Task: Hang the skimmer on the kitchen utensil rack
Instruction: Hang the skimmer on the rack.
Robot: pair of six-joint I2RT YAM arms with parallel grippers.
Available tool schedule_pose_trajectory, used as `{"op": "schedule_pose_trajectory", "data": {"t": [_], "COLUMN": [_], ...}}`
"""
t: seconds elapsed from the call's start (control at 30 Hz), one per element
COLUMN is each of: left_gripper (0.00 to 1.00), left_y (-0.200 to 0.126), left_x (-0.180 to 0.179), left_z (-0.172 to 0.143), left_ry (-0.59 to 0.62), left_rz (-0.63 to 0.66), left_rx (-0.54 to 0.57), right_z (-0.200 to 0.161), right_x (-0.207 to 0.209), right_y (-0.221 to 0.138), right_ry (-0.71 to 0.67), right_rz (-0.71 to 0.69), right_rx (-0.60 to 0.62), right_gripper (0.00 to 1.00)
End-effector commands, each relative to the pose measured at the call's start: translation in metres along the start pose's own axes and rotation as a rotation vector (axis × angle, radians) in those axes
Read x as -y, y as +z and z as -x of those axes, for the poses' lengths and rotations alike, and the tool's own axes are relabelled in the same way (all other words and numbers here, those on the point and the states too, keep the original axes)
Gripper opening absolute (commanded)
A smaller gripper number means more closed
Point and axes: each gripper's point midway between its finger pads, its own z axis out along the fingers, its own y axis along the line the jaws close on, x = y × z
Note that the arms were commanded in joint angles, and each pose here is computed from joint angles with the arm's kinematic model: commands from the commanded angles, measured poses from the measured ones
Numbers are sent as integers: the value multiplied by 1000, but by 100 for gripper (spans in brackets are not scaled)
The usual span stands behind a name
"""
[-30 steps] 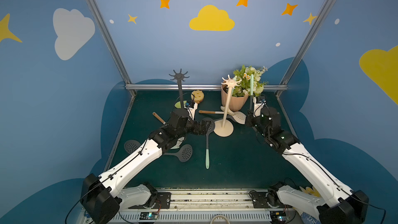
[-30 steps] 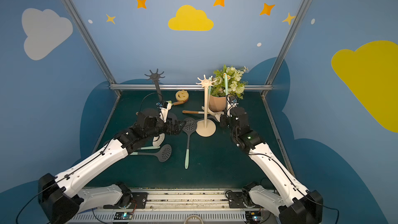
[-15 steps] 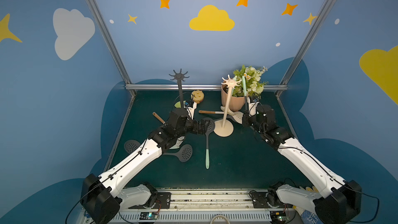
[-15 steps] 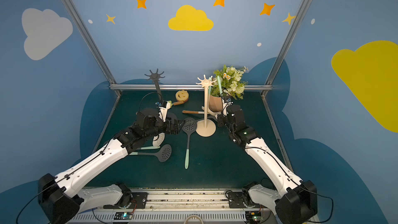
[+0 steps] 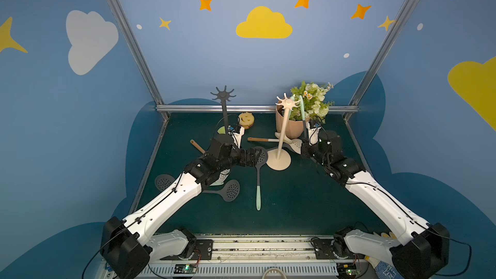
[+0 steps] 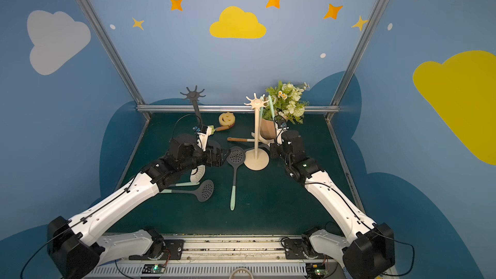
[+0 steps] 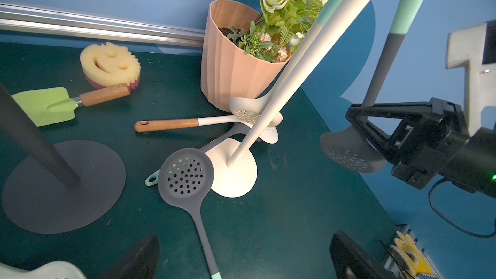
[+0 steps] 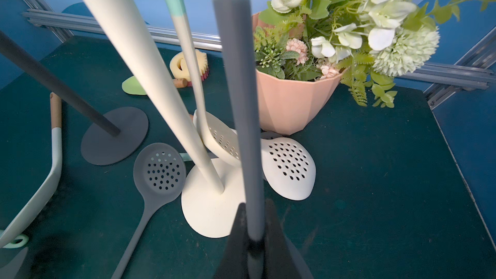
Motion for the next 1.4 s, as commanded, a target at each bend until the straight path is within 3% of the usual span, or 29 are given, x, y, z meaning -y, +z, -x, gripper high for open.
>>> {"op": "schedule_pose_trajectory", "data": {"t": [0.0, 0.8, 1.37], "left_gripper": [100, 100, 100], "left_y": [3, 6, 8], "left_x": [-1, -1, 0], "left_z": [-1, -4, -6], "left_ry": [-9, -18, -24], "left_rz": [-10, -17, -22], "left_rx": [5, -7, -16], "right_z": [23, 15, 7], "right_x": [-1, -4, 1], "right_y": [-9, -15, -9], "right_ry": [7, 6, -50], "right_rz": [3, 29, -45], "right_rx": [66, 67, 48], "right_gripper": [0, 0, 0]}}
